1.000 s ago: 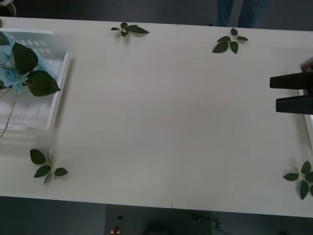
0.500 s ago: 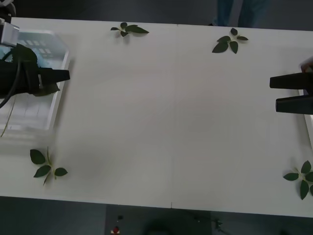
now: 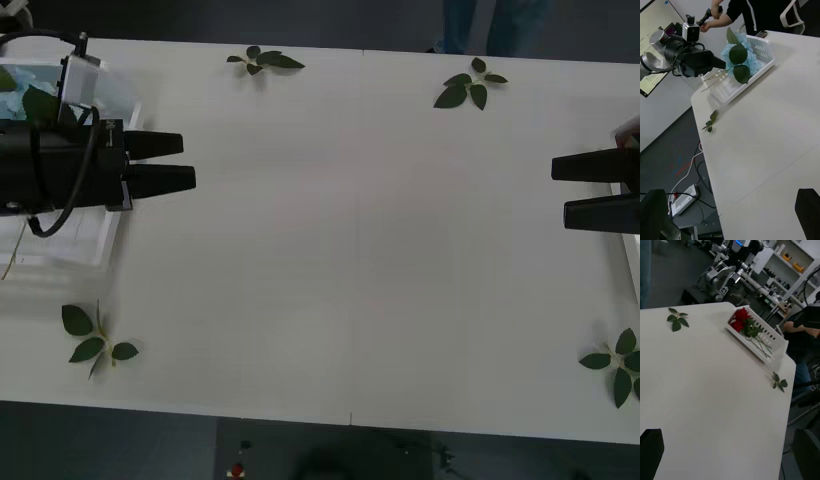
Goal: Put the red flowers into the right box and the blue flowers into the left box
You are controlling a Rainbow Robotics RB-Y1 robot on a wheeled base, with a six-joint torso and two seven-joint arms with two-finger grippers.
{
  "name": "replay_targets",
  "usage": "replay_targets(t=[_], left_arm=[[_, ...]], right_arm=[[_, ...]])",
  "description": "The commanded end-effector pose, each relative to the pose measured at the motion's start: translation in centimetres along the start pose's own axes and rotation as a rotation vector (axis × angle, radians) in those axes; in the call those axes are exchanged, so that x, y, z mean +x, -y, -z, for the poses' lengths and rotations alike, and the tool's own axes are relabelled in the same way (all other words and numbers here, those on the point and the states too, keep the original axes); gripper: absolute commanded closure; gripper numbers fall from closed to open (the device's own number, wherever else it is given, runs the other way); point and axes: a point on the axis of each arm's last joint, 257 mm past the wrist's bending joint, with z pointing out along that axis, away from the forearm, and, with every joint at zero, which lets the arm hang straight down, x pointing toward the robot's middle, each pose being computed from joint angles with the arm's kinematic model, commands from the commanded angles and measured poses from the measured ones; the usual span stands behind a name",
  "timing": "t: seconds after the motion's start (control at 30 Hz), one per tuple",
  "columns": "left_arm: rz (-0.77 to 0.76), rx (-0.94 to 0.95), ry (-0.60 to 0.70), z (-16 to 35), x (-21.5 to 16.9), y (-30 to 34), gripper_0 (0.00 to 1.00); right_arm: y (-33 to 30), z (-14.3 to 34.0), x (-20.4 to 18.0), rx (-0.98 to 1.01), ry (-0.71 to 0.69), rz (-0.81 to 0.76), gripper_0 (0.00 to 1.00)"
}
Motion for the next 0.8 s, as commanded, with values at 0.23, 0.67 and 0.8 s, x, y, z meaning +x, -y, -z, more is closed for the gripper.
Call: replay_targets(t=[0.23,0.67,0.8], left_arm=[[-0.150,0.134,0.014,-1.5,-2.2,4.7,0.00],[-0.156,0.251,0.039,-2.6,-2.9,9.0,0.00],[-0.156,0.255,0.031,-2.5,-2.6,9.0,0.00]], right_arm=[[-0.2,0.0,-0.8,-0.005,0.005,0.030,0.00],[-0.2,0.0,-0.8,-0.005,0.005,0.030,0.00],[-0.2,0.0,-0.8,-0.005,0.005,0.030,0.00]])
